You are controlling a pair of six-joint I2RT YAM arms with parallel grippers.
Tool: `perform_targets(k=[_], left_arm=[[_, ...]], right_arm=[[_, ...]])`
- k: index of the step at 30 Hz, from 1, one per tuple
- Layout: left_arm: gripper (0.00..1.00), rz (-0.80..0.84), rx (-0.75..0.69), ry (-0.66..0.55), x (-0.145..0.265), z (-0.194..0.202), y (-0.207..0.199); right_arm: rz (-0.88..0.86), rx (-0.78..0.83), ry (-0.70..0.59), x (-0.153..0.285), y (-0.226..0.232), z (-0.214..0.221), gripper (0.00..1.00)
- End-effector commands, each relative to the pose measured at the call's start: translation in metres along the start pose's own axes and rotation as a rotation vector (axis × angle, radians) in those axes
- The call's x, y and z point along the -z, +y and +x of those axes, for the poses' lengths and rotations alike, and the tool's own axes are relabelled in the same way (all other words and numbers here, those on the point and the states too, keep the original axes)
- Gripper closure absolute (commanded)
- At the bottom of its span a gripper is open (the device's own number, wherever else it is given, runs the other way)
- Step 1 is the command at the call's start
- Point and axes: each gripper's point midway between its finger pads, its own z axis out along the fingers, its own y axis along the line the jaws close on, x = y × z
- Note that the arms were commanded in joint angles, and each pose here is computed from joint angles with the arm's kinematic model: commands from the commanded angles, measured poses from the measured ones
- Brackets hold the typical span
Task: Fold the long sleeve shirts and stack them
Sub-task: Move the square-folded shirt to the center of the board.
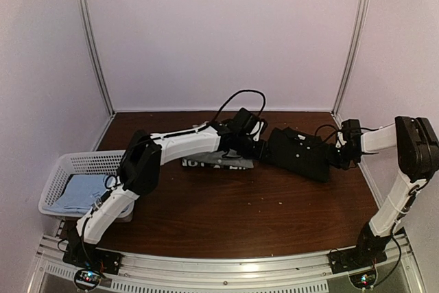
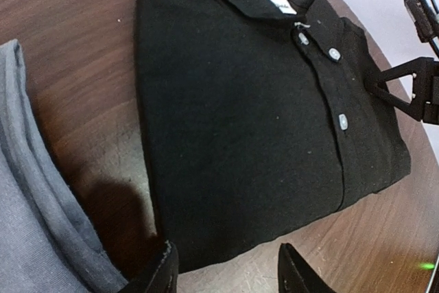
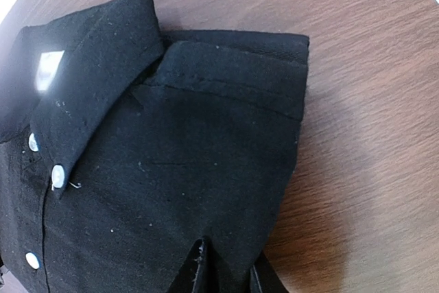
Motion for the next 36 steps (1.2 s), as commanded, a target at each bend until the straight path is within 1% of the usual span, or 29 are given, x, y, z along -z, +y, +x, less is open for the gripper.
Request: perform_targets(k=[1, 7, 10, 11, 13, 18, 21, 29, 31, 32, 33, 36], left_arm=[[0.48, -0.072, -0.016, -0.022, -0.014, 0.005, 0.014], [0.44, -0.123, -0.013, -0.056, -0.02, 0.0, 0.024], [0.44, -0.138, -0.006, -0.07, -0.022, -0.003, 0.026], [0.44, -0.164, -0.002, -0.086, -0.02, -0.007, 0.031], [0.45, -0.149, -0.002, -0.092, -0.021, -0.008, 0.028], [0.57, -0.094, 0.002, -0.062, -0.024, -0.001, 0.02], [0.63, -0.078, 0.007, -0.037, -0.024, 0.004, 0.017], [0.68, -0.051, 0.037, 0.035, -0.028, 0.024, 0.016], [0.72, -0.042, 0.041, 0.043, -0.028, 0.026, 0.014], [0.75, -0.028, 0.04, 0.045, -0.028, 0.026, 0.011], [0.81, -0.017, 0.039, 0.046, -0.027, 0.025, 0.008], [0.89, 0.018, 0.03, 0.039, -0.02, 0.019, -0.006]], right_arm=[[0.038, -0.001, 0.0, 0.006, -0.01, 0.002, 0.82], [0.024, -0.003, -0.001, 0.008, -0.006, 0.0, 0.82], [0.017, -0.005, 0.001, 0.008, -0.005, 0.001, 0.82], [0.014, -0.005, 0.002, 0.008, -0.005, 0.001, 0.82], [0.014, -0.004, 0.002, 0.009, -0.005, 0.001, 0.82], [0.012, -0.004, -0.003, 0.01, -0.004, -0.001, 0.82], [0.012, -0.004, -0.008, 0.01, -0.003, -0.003, 0.82], [-0.004, -0.009, -0.01, 0.006, 0.0, -0.006, 0.81], [-0.005, -0.01, -0.013, 0.006, 0.001, -0.007, 0.81], [-0.005, -0.01, -0.014, 0.006, 0.001, -0.008, 0.81], [-0.005, -0.011, -0.014, 0.007, 0.001, -0.008, 0.81], [0.0, -0.01, -0.016, 0.007, 0.0, -0.008, 0.81]])
